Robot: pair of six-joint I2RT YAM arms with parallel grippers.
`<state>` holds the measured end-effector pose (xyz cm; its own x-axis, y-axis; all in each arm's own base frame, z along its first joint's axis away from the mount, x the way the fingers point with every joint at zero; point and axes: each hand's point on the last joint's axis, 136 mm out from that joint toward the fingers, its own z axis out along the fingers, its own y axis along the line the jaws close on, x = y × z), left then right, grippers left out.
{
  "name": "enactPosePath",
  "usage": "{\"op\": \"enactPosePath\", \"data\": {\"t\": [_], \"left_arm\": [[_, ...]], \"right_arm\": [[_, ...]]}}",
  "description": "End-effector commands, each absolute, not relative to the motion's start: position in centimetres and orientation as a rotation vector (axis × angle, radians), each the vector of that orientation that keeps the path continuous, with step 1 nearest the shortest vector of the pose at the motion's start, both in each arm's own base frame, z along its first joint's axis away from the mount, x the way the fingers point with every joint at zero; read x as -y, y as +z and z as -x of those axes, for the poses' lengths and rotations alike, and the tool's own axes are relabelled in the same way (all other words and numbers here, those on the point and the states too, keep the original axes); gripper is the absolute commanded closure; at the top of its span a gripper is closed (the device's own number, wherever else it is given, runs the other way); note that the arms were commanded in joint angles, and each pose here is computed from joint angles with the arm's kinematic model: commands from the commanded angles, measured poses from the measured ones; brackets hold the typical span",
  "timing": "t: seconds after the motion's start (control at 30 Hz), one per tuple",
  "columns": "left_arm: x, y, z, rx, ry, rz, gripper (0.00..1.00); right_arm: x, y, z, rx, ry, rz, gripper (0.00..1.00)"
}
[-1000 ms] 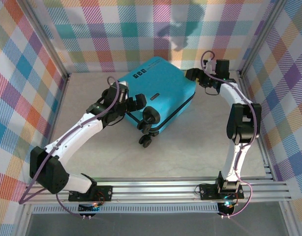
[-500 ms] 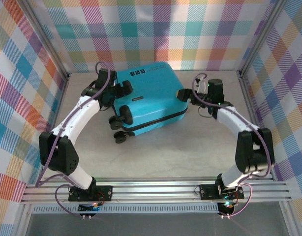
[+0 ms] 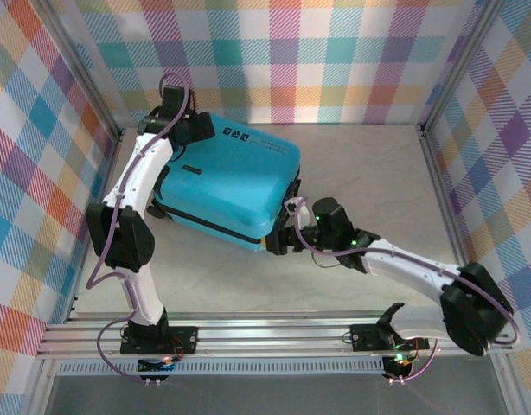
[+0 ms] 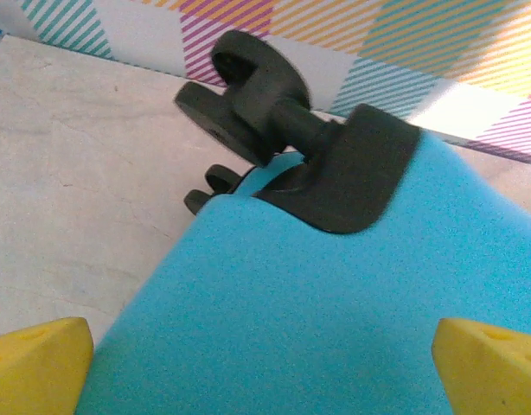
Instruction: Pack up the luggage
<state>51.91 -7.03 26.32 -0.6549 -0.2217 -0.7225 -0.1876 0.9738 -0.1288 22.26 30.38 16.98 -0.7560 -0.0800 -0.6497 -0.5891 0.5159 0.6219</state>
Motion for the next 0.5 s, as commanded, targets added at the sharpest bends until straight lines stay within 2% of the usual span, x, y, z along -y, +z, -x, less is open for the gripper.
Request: {"op": "enactPosePath", "data": {"t": [0.0,0.23,0.47], "left_arm": [[7.7,29.7,-49.2,-2.279,-0.071,0.239,0.00],[8.0,30.7,-45.3,-2.218,-0.035,0.273,0.00],[12.2,31.5,-40.9,-2.180,-0.127,0.194,0.01]], "right_arm": [[-28.1,16.9,-22.6,-2.148,1.038,0.539,0.17],[-28.6,12.0,-21.0,-2.051,0.775,0.550,0.25],[-32.3,10.4,-20.4,-1.904,0.595,0.596,0.31]]}}
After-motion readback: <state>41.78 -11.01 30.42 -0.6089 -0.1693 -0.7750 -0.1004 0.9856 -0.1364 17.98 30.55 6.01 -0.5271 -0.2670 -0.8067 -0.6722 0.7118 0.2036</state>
